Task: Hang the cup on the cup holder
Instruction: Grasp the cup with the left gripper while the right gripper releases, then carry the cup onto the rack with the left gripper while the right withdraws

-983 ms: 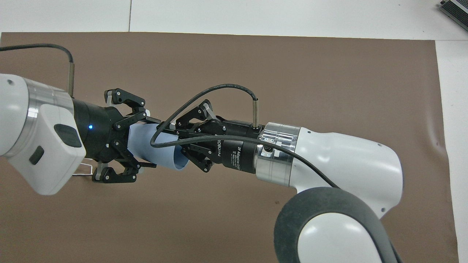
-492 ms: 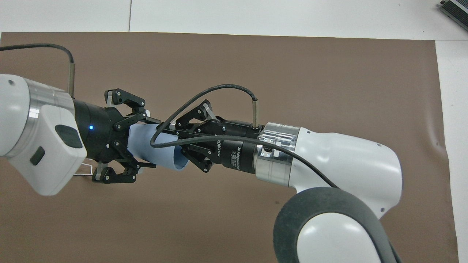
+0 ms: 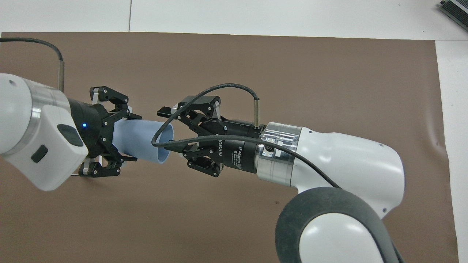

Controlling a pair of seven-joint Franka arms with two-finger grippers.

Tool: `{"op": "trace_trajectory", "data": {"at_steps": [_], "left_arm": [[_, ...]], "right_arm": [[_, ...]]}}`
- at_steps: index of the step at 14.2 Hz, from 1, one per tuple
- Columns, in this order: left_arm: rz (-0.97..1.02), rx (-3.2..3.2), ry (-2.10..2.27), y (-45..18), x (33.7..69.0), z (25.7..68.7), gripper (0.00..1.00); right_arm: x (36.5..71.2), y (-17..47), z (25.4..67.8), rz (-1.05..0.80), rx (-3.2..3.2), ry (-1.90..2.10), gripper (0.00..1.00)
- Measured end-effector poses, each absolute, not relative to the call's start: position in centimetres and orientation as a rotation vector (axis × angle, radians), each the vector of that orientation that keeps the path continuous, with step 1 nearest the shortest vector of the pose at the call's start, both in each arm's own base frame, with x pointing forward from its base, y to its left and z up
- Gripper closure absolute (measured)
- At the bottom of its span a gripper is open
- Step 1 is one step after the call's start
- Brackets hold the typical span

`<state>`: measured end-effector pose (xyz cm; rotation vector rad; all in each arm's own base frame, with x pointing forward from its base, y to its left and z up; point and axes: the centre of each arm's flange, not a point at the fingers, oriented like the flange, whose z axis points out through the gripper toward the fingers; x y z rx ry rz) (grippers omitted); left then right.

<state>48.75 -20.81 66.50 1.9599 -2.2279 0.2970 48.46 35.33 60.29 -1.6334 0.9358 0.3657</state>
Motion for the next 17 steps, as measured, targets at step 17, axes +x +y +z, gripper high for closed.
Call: {"op": "trace_trajectory", "data": {"at_steps": [17], "left_arm": [[-0.282, 2.326, -2.68, -13.3, 49.2, 60.8, 0.21]], "right_arm": [[52.7, 20.6, 57.9, -0.171, -2.974, -0.538, 0.46]]}}
